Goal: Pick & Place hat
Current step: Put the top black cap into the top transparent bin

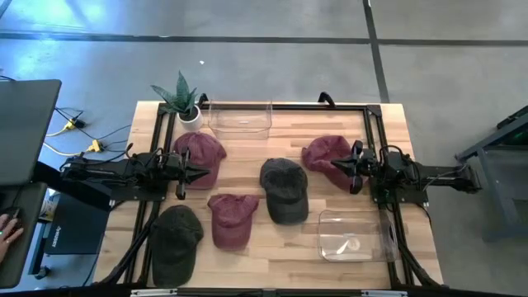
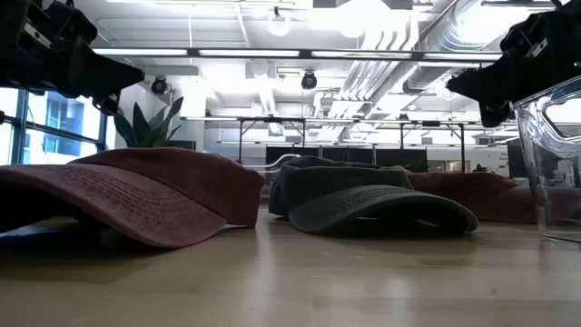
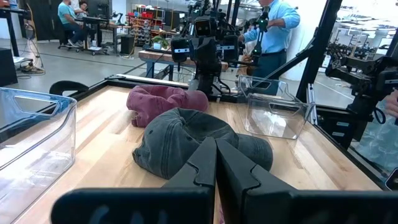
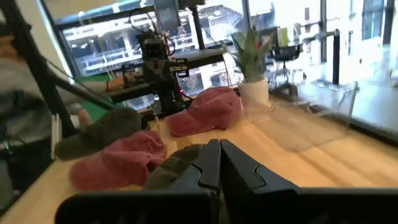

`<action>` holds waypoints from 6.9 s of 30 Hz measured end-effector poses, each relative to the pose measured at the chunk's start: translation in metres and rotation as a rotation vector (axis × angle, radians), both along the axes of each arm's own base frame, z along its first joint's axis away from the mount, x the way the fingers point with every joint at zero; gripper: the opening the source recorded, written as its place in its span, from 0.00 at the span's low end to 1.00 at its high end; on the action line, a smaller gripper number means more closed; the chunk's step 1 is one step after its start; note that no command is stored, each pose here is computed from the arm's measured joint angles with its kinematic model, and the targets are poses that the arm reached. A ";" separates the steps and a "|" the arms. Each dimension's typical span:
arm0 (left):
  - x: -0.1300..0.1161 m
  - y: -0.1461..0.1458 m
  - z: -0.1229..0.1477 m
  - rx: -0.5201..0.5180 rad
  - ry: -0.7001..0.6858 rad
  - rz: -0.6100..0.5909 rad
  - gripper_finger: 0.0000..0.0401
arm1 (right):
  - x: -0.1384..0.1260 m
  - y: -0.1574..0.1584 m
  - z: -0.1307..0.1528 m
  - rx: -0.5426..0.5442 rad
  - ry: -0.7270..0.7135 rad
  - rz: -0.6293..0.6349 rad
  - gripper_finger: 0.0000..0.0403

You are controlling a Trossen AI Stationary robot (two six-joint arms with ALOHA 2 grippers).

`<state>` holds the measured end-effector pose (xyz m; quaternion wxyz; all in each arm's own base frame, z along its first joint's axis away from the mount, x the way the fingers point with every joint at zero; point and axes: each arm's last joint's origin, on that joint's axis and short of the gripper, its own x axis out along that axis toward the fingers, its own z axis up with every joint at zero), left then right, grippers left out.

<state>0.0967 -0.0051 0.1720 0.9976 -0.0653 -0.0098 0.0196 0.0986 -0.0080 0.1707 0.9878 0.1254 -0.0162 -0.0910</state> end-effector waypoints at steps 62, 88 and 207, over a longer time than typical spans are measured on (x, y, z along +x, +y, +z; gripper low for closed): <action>0.090 0.001 0.072 0.321 -0.024 0.362 0.01 | 0.177 -0.089 0.099 0.223 0.559 0.532 0.02; 0.268 0.058 0.113 0.403 0.619 -0.171 0.85 | 0.184 -0.068 0.087 0.030 0.612 0.683 0.02; 0.250 0.052 0.090 0.164 0.512 -0.702 0.04 | 0.162 -0.014 0.099 -0.070 0.519 0.720 0.13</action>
